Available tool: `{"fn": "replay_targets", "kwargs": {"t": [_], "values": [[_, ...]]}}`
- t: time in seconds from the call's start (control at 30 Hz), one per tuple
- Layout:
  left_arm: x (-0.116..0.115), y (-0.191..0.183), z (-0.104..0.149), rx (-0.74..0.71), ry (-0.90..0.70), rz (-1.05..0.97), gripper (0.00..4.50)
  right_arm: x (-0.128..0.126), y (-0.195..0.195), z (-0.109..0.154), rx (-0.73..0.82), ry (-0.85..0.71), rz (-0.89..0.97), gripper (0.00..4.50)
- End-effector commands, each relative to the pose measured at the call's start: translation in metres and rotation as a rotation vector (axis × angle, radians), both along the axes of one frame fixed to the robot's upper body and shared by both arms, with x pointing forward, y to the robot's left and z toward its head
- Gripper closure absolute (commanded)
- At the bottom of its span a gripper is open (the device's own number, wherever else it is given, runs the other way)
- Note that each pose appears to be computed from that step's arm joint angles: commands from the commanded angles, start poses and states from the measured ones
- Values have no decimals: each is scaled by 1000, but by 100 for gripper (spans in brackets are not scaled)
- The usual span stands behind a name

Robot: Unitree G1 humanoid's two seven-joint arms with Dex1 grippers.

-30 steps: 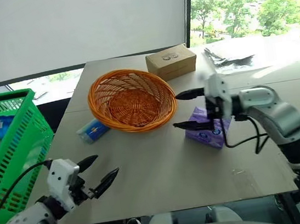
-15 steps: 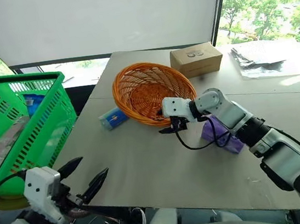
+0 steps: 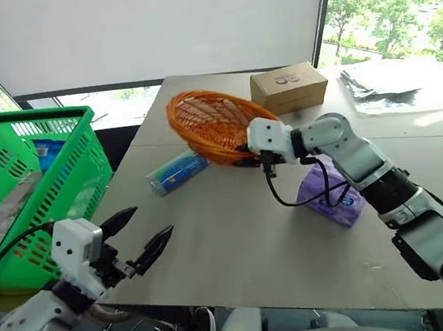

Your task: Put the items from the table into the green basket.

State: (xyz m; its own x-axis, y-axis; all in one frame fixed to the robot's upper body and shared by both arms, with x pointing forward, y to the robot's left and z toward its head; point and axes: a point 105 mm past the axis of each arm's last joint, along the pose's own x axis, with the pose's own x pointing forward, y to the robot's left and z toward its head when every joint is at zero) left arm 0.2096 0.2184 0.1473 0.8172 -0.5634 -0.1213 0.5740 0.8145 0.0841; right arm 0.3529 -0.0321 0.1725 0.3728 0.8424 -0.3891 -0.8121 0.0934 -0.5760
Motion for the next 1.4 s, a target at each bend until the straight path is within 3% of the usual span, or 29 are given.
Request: {"fn": "replay_targets", "kwargs": {"t": [0.03, 0.2, 0.4, 0.5, 0.57, 0.6, 0.7, 0.87, 1.07, 1.2, 1.4], "values": [[13, -25, 22, -10, -81, -92, 0, 10, -55, 72, 6, -273, -173, 403], [29, -58, 42, -47, -137, -207, 0, 11, -126, 88, -118, -319, -385, 403], [60, -90, 50, -70, -151, -272, 0, 19, -212, 57, -228, -229, -669, 403], [78, -92, 46, -51, -139, -221, 0, 29, -237, 46, -198, -227, -759, 266], [98, -77, 35, 58, -134, -95, 0, 26, -247, 34, -222, -214, -748, 173], [106, -64, 34, 109, -148, -29, 0, 24, -244, 37, -196, -222, -733, 152], [119, -28, 38, 152, -162, 125, 0, 11, -214, 50, -10, -156, -634, 7], [125, 10, 20, 285, -86, 212, 0, -42, -138, 57, 312, 133, -298, 7], [134, 30, -7, 351, 44, 255, 0, -97, -96, 60, 436, 406, -68, 7], [139, 49, -19, 489, 79, 284, 0, -111, -91, 62, 458, 503, -59, 7], [145, 81, -39, 559, 206, 285, 0, -112, -98, 34, 398, 536, -174, 7]]}}
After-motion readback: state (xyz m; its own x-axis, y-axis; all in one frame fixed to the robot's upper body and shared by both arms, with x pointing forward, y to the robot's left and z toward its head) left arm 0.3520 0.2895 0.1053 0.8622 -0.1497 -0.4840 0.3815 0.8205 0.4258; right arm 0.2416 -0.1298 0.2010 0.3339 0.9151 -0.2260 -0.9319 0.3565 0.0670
